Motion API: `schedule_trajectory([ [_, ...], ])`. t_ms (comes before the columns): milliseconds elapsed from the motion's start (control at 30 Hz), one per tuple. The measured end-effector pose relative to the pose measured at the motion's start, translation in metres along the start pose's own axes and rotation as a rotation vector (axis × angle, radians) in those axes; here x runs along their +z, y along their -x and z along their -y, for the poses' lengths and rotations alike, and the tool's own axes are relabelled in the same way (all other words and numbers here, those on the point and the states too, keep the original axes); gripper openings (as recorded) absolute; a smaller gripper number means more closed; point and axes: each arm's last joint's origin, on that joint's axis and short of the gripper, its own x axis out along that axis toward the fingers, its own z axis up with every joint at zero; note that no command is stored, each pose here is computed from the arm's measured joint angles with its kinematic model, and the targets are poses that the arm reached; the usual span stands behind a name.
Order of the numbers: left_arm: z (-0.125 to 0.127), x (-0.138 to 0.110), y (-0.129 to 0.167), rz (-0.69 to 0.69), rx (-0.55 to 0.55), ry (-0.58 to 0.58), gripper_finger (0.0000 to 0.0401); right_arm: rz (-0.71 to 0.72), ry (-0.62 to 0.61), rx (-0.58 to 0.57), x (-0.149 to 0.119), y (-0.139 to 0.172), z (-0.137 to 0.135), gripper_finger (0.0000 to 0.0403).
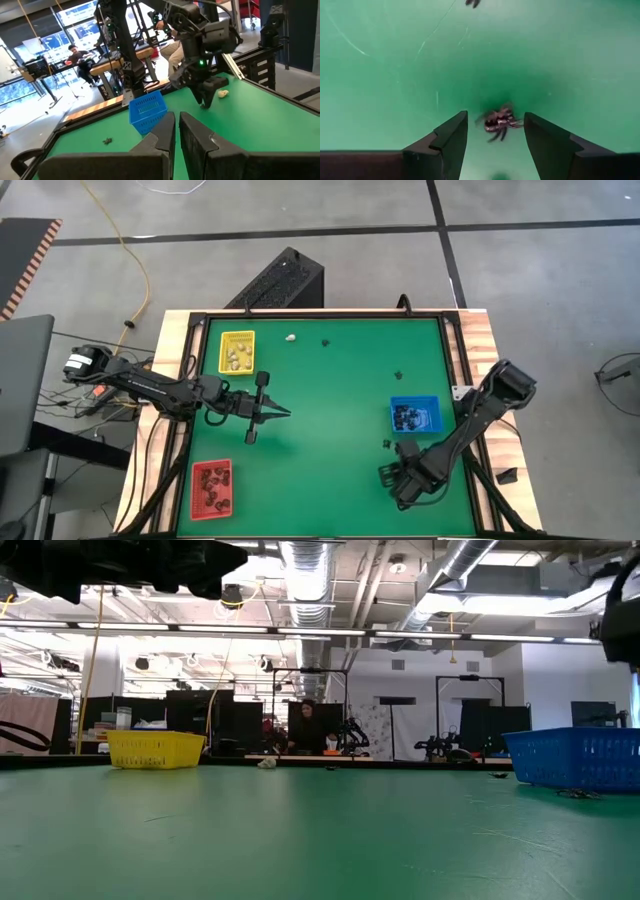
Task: Sort Halloween decoration
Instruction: Put the black spider toy into the blue bin
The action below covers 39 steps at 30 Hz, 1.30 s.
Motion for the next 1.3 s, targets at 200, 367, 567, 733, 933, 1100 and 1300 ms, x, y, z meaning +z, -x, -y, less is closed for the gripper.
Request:
schedule_trajectory([
  [200, 0.000, 0.000, 0.000, 0.000, 0.000, -0.002, 0.0015, -0.016, -0.003, -0.022, -0.004, -0.012, -0.004, 0.0223],
  [367, 0.000, 0.000, 0.000, 0.000, 0.000, -0.002, 0.0015, -0.017, -0.012, -0.027, -0.002, -0.013, -0.006, 0.0223],
  [567, 0.000, 0.000, 0.000, 0.000, 0.000, -0.002, 0.0015, -0.043, -0.004, -0.047, -0.002, -0.013, -0.005, 0.0216],
  [733, 0.000, 0.000, 0.000, 0.000, 0.000, -0.002, 0.0015, -0.051, -0.003, -0.059, -0.002, -0.013, -0.004, 0.0176],
  [933, 0.000, 0.000, 0.000, 0.000, 0.000, -0.002, 0.0015, -0.079, 0.029, -0.044, 0.000, -0.003, -0.003, 0.0103],
  [1100, 0.000, 0.000, 0.000, 0.000, 0.000, -0.003, 0.0015, -0.098, 0.072, -0.005, 0.005, 0.023, -0.006, 0.0040],
  [1300, 0.000, 0.000, 0.000, 0.000, 0.000, -0.003, 0.0015, -0.048, 0.092, -0.014, 0.022, 0.058, -0.003, 0.0021],
])
